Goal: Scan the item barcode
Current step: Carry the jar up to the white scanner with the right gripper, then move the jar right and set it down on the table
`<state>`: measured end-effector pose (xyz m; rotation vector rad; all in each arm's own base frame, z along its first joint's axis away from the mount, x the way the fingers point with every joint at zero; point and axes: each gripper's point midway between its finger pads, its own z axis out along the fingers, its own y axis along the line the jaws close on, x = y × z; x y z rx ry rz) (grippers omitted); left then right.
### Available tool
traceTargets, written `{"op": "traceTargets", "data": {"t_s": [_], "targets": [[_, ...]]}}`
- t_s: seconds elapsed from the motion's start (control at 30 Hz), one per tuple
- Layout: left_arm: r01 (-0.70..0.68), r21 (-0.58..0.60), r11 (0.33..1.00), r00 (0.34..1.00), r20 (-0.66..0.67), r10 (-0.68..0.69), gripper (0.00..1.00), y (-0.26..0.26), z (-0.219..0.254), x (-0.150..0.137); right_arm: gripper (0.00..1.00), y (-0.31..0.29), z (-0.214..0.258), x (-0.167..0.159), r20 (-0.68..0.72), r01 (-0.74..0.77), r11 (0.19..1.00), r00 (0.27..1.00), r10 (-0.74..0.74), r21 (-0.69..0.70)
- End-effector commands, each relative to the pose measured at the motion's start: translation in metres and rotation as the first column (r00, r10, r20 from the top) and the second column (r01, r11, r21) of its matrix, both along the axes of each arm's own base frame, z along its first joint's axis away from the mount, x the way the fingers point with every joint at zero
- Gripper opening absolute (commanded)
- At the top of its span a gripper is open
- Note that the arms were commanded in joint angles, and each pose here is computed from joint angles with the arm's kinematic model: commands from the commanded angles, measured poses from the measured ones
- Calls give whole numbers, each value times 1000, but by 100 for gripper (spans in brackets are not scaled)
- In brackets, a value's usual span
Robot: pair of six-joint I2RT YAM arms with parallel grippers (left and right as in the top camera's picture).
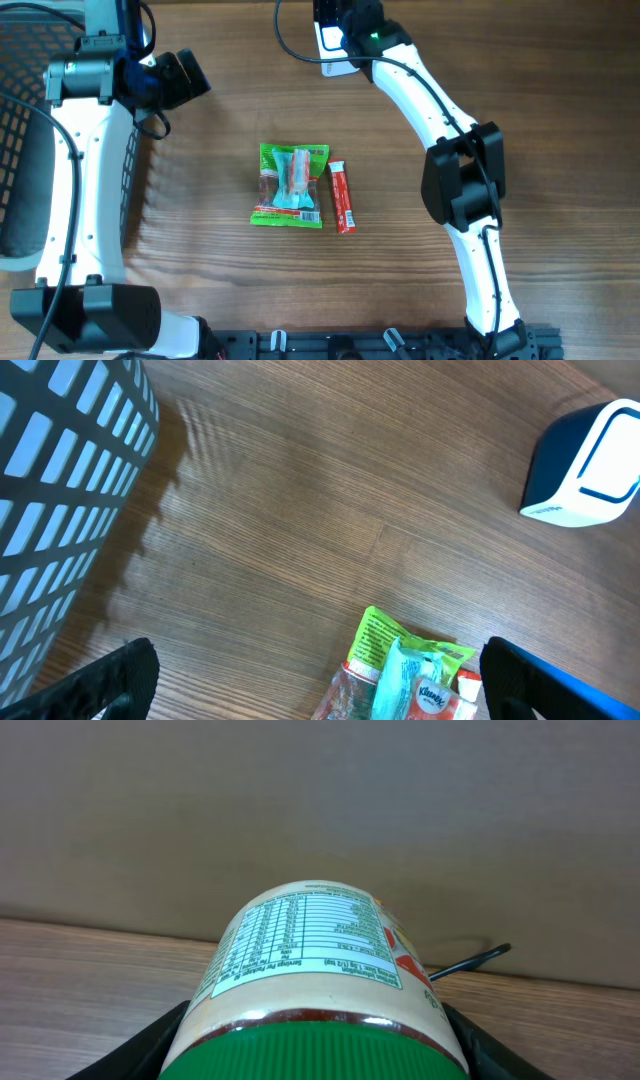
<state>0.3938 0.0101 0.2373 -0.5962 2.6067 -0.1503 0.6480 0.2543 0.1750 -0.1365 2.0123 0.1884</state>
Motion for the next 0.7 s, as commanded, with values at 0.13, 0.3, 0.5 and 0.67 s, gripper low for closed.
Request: {"op": "traceTargets", "data": {"t_s": [0.13, 0.3, 0.5, 0.67], "targets": [[8, 13, 1000, 1000, 0, -8, 100, 2, -1, 0, 38, -10, 34, 1, 65, 32, 999, 997, -30, -30], [8, 13, 1000, 1000, 0, -8, 100, 2, -1, 0, 38, -31, 106, -36, 48, 37, 999, 998, -36, -36], [8, 13, 1000, 1000, -1, -8, 100, 2, -1, 0, 38, -67, 152, -120, -124, 21, 993, 992, -35, -112], [8, 13, 1000, 1000, -1, -8, 100, 2, -1, 0, 38, -114, 144, -177, -309, 40, 981, 946, -99, -192]]}}
